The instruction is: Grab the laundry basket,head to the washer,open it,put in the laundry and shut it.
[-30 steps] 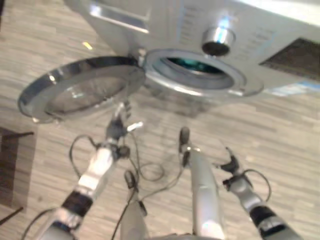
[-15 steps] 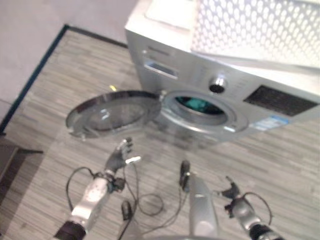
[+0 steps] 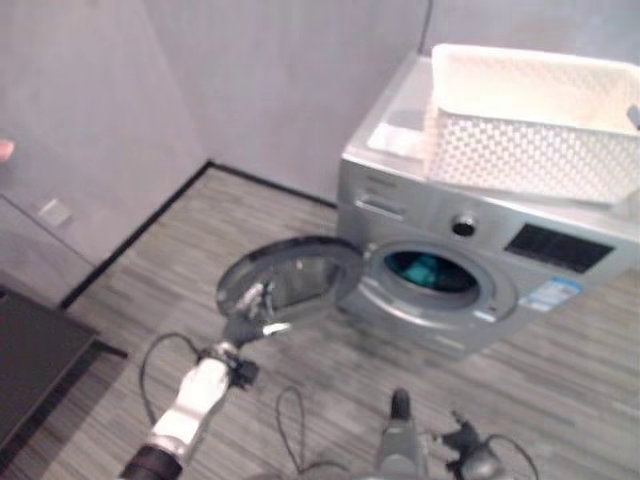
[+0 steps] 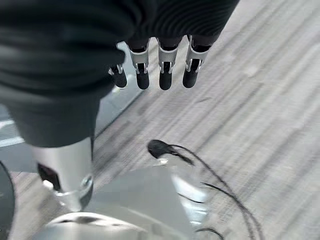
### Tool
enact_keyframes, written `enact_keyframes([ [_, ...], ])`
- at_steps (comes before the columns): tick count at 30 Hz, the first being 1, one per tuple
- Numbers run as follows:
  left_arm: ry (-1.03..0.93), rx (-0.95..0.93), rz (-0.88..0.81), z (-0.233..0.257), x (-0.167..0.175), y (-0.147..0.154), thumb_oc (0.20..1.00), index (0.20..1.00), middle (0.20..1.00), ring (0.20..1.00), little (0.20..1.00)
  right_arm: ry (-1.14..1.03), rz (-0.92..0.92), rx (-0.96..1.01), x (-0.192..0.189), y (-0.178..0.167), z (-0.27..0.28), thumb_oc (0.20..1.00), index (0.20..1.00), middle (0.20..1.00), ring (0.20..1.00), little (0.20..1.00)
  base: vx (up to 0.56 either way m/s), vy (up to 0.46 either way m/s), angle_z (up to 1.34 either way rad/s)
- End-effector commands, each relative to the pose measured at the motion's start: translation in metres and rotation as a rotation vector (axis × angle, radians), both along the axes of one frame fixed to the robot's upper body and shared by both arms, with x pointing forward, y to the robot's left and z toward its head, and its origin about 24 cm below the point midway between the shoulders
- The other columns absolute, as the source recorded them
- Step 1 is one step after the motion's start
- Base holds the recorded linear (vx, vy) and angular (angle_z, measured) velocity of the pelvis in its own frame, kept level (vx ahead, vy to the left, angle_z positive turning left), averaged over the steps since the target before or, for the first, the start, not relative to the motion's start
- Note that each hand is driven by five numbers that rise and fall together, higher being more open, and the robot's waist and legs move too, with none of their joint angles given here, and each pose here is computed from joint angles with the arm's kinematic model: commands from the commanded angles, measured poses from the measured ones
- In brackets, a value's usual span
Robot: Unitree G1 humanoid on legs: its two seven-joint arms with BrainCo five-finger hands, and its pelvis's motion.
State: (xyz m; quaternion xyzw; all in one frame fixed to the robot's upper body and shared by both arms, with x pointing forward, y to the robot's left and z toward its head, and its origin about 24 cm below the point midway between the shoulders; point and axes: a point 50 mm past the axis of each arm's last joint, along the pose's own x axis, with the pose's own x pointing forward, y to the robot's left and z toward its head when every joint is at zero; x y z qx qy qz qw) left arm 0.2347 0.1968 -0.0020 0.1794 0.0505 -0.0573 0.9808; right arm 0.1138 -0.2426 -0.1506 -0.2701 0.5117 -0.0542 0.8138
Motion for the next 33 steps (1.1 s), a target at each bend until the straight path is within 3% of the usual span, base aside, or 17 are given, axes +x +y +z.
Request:
enact_keyframes([
  [1, -0.242, 0.068, 0.072, 0.042, 0.018, 0.009, 1.000, 1.000, 1.000, 1.000, 1.000, -0.060, 0.014, 0.000, 0.021, -0.001, 0.007, 1.000, 1.000, 1.000, 1.000, 1.000, -0.07, 0.056, -0.53],
  [7, -0.232, 0.256, 0.190, 0.035, 0.017, 0.034, 1.000, 1.000, 1.000, 1.000, 1.000, -0.042, 0.020, 0.005, 0.019, 0.004, 0.004, 1.000, 1.000, 1.000, 1.000, 1.000, 0.01, -0.072, -0.22],
  [12, -0.253, 0.502, 0.217, 0.038, 0.037, 0.043, 1.000, 1.000, 1.000, 1.000, 1.000, 0.005, 0.103, 0.000, 0.010, 0.010, 0.000, 1.000, 1.000, 1.000, 1.000, 1.000, 0.06, -0.047, -0.28],
  [19, -0.273, 0.642, 0.251, 0.052, 0.066, 0.051, 1.000, 1.000, 1.000, 1.000, 1.000, 0.069, 0.188, -0.007, -0.002, 0.011, -0.004, 1.000, 1.000, 1.000, 1.000, 1.000, 0.05, -0.033, -0.01],
  [29, -0.301, 0.993, 0.259, 0.082, 0.100, 0.070, 1.000, 1.000, 1.000, 1.000, 1.000, 0.119, 0.235, -0.051, -0.017, -0.002, -0.005, 1.000, 1.000, 1.000, 1.000, 1.000, 0.02, -0.009, -0.08],
  [33, -0.332, 1.012, 0.296, 0.102, 0.116, 0.069, 1.000, 1.000, 1.000, 1.000, 1.000, 0.106, 0.263, -0.074, -0.010, -0.005, -0.002, 1.000, 1.000, 1.000, 1.000, 1.000, -0.06, 0.006, -0.03],
])
